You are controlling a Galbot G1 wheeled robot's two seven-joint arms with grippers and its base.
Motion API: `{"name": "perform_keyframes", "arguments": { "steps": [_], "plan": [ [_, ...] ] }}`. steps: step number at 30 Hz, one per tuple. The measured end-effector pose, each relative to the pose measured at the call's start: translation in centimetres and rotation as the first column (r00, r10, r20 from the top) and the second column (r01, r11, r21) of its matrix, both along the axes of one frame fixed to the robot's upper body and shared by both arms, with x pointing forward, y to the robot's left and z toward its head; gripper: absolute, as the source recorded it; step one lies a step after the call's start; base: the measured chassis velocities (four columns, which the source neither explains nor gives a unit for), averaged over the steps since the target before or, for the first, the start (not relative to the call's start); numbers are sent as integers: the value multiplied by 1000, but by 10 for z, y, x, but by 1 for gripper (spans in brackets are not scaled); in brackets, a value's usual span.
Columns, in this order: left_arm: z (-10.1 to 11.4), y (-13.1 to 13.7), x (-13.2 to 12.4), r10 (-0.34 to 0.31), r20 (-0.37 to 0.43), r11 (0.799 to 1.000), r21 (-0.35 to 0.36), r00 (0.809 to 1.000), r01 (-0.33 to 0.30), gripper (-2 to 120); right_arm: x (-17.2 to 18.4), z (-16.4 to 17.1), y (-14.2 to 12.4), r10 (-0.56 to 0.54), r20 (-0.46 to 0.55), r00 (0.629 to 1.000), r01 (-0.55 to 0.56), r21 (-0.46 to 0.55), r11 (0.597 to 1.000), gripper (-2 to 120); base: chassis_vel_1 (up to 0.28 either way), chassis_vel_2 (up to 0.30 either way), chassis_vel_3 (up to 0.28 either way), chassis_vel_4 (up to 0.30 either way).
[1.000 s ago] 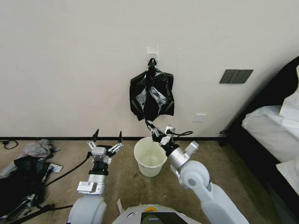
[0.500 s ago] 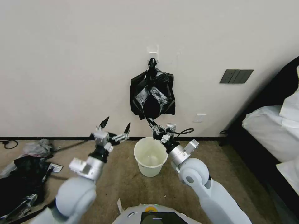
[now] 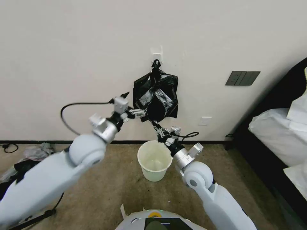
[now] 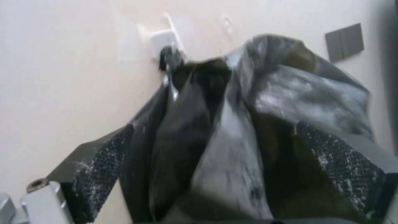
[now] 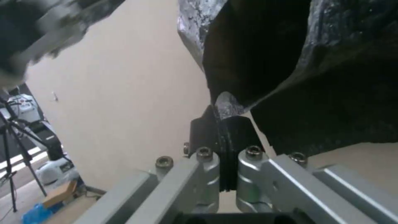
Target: Place a trash bag onto the trash bin.
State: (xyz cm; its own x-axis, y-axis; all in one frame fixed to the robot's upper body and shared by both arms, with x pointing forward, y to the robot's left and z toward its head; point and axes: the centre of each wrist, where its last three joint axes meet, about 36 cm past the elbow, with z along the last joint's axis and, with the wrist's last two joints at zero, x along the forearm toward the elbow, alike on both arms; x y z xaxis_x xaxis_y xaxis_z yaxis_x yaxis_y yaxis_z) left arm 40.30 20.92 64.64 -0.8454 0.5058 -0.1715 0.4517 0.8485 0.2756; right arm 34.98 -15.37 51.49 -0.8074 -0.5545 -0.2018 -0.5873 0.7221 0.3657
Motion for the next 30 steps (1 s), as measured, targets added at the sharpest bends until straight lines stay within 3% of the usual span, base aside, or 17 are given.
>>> {"name": "perform_keyframes", "arguments": {
  "steps": [4,14,18,21,26,30],
  "plan": [
    [8,-24,24,-15,-19,998,62,1000,16,100,1,1,-1,-8,3,1000,8,3,1000,0,0,0,0,0],
    [10,-36,30,25,-53,990,137,998,-18,99,2,3,-3,-17,6,1000,17,9,1000,0,0,0,0,0],
    [8,-35,28,41,-57,990,136,998,-33,88,2,3,-3,-17,6,1000,17,10,1000,0,0,0,0,0],
    [8,-33,27,49,-51,990,133,997,-42,72,2,3,-3,-16,4,1000,16,11,1000,0,0,0,0,0],
    [8,-33,27,49,-50,990,132,998,-42,58,1,3,-3,-16,3,1000,16,14,1000,0,0,0,0,0],
    [8,-35,26,45,-49,991,127,998,-38,38,1,4,-4,-19,4,1000,18,14,1000,0,0,0,0,0]
  ]
}}
